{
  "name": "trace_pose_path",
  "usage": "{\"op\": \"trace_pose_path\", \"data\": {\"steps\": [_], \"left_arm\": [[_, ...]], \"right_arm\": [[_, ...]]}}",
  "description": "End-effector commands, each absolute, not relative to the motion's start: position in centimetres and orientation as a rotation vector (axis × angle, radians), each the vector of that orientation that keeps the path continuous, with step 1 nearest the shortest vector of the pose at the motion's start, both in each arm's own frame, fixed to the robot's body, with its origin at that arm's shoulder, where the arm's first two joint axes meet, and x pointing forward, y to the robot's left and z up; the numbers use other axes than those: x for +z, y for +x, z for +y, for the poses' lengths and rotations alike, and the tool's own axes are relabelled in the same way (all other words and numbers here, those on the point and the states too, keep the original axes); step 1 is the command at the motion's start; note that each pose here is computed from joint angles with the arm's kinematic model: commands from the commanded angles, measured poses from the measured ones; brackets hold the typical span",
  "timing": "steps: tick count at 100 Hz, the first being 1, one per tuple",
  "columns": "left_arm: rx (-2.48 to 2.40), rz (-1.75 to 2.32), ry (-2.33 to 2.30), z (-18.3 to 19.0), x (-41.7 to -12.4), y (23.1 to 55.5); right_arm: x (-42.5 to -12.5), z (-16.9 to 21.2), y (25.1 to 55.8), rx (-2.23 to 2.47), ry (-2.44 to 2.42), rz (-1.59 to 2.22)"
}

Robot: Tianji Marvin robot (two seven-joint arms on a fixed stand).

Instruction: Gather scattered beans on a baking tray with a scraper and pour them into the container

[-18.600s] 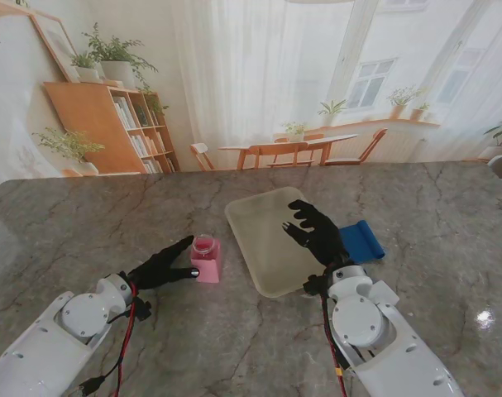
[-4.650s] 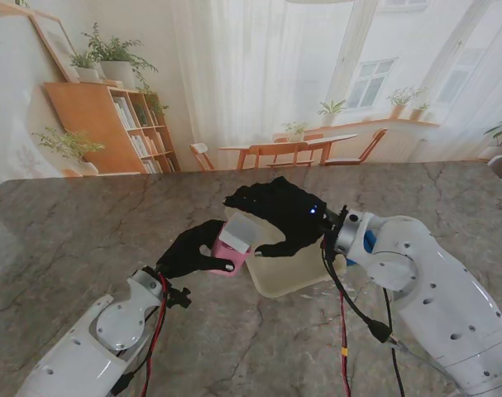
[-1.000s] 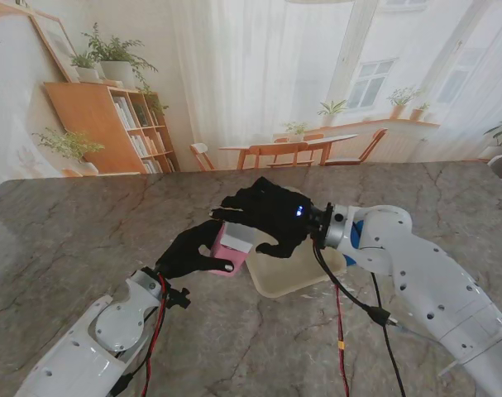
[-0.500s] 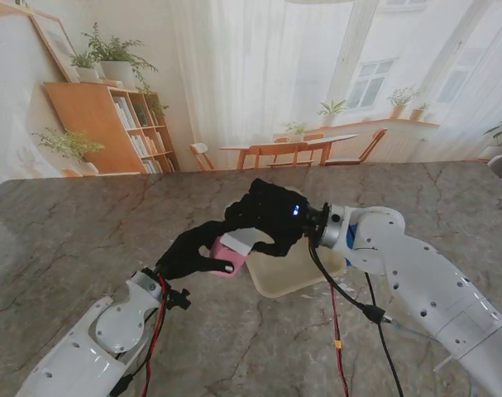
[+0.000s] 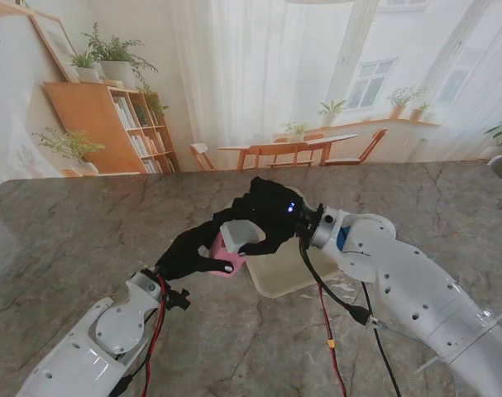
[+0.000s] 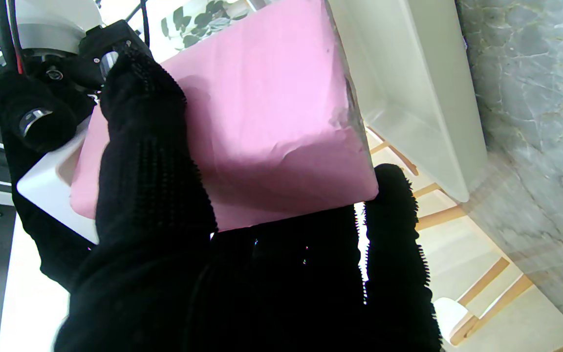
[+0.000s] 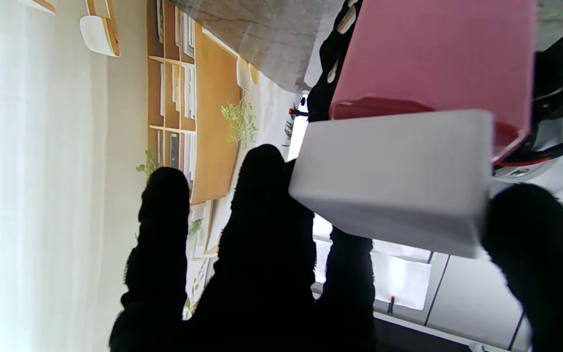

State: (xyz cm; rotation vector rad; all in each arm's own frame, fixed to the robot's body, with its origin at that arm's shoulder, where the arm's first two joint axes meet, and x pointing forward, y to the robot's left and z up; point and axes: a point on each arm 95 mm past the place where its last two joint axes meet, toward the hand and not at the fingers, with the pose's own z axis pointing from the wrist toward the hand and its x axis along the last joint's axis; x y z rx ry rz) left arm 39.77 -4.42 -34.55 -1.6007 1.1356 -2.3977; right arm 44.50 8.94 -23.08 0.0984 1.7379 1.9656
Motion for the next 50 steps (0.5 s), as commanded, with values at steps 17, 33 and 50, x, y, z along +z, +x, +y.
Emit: {"op": "trace_pose_path", "data": {"steps": [17,33,50], "left_arm": [[-2.417,1.119,-1.583,-4.73,-34.24,39.68],[-2.416,1.116,-1.582,-4.70,-34.20,39.64],[-2.415,1.116,-1.582,-4.71,-34.19,39.63]], "right_arm": [[-23.76,10.01,44.15,1.982,0.150,1.730],[-23.91,10.06,44.17,1.977,0.171,1.718],[-24.09,10.01,44.17,1.971,0.197,1.710]]}}
